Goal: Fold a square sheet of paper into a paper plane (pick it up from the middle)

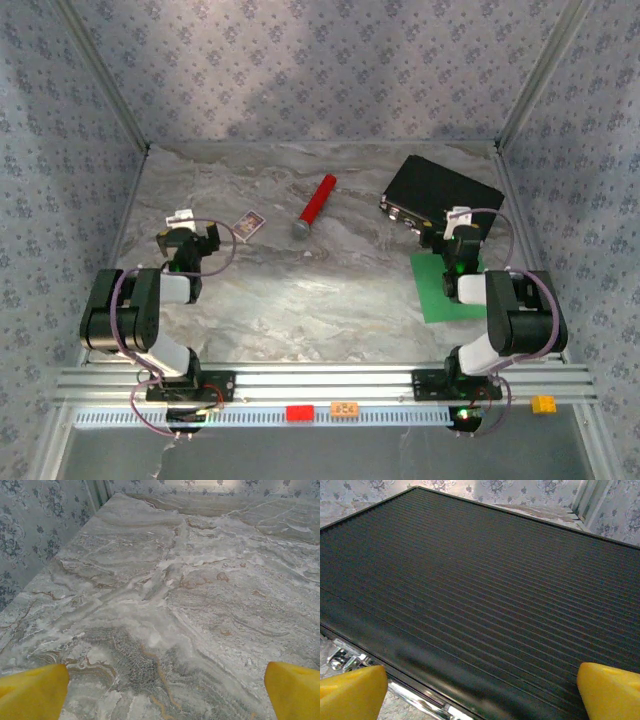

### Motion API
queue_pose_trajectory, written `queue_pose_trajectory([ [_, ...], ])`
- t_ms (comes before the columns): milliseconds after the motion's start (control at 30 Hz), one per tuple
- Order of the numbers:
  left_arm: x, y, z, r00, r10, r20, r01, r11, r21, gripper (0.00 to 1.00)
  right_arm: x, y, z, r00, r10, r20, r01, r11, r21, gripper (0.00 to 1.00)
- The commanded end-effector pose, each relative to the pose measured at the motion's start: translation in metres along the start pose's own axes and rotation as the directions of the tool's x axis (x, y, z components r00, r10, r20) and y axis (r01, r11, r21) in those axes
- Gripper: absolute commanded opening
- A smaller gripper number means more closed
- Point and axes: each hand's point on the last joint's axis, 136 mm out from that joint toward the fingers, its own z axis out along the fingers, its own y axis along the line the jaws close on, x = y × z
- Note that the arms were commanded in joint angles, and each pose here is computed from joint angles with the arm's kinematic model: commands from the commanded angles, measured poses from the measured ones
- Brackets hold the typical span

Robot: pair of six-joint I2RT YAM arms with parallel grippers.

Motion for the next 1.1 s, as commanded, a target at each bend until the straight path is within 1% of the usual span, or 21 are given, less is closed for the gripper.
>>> queue_pose_trajectory([
  [0,-0.0056,0.0009,0.0005,1.000,-0.012,0.016,0.013,1.000,-0.010,1.00,0.0080,0.0025,0.0026,0.999,0.011,-0.039,-0.011,1.000,-0.018,0.99],
  [1067,-0.0054,0.0012,0.0006,1.000,-0.012,0.015,0.012,1.000,-0.011,1.00,0.0072,0.0022,0.0024,0.999,0.013,-0.036,-0.014,1.000,-0.021,0.99],
])
